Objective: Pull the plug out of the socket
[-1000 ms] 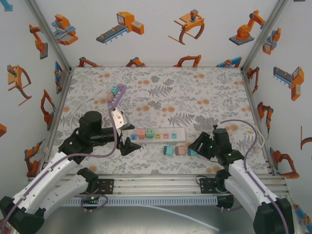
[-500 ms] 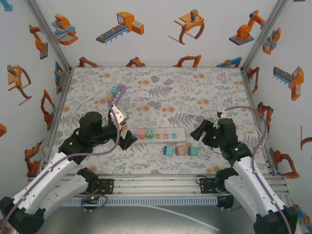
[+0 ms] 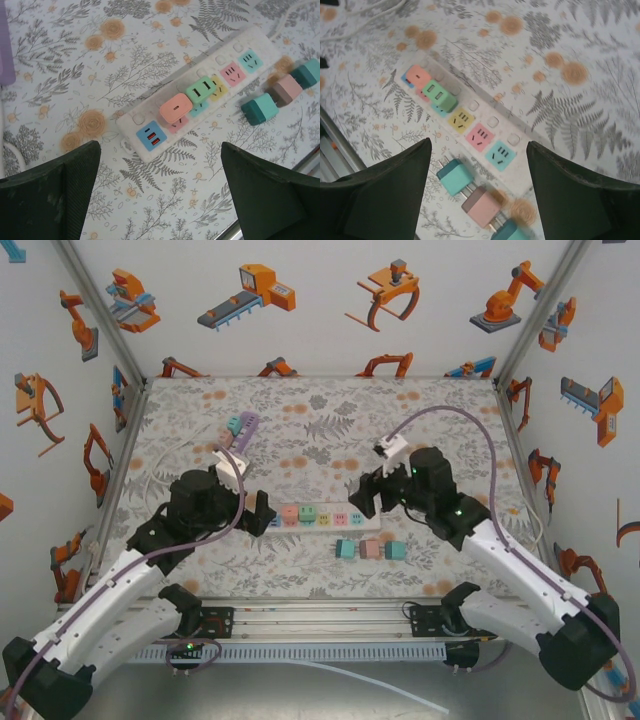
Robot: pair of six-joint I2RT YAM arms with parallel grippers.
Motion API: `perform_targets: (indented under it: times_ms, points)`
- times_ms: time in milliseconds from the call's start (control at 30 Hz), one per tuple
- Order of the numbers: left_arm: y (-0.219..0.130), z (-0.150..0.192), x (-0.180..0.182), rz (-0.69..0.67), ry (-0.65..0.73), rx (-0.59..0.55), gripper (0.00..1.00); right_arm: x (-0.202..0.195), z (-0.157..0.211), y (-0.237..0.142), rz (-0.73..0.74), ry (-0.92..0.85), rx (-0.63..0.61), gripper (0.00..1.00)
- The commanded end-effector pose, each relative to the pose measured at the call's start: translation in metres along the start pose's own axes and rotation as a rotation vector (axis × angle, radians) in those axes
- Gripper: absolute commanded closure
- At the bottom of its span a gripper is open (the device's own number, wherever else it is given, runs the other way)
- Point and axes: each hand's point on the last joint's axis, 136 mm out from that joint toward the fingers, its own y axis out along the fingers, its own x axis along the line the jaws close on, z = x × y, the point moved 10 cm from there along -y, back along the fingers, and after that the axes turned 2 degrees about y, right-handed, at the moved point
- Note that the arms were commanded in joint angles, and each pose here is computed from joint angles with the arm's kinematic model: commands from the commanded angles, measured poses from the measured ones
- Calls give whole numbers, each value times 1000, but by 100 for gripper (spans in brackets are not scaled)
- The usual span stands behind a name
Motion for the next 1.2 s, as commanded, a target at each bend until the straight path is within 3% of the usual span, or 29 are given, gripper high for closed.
perform_targets:
  times_ms: [0, 200, 367, 867, 1167]
  points:
    - [3, 2, 12, -90, -170, 15, 0, 21, -19, 13, -145, -323, -45, 30]
    - [13, 9, 29, -198, -356, 140, 1, 46, -12, 50, -317, -629, -35, 29]
    - [27, 15, 36, -246, -421, 223, 6, 49, -2, 83, -388, -755, 20, 30]
    - [76, 33, 45, -229, -476, 324, 24, 50, 35, 156, -518, -701, 191, 40]
    - [95, 52, 48, -224, -497, 373, 34, 50, 48, 171, -539, -671, 240, 55]
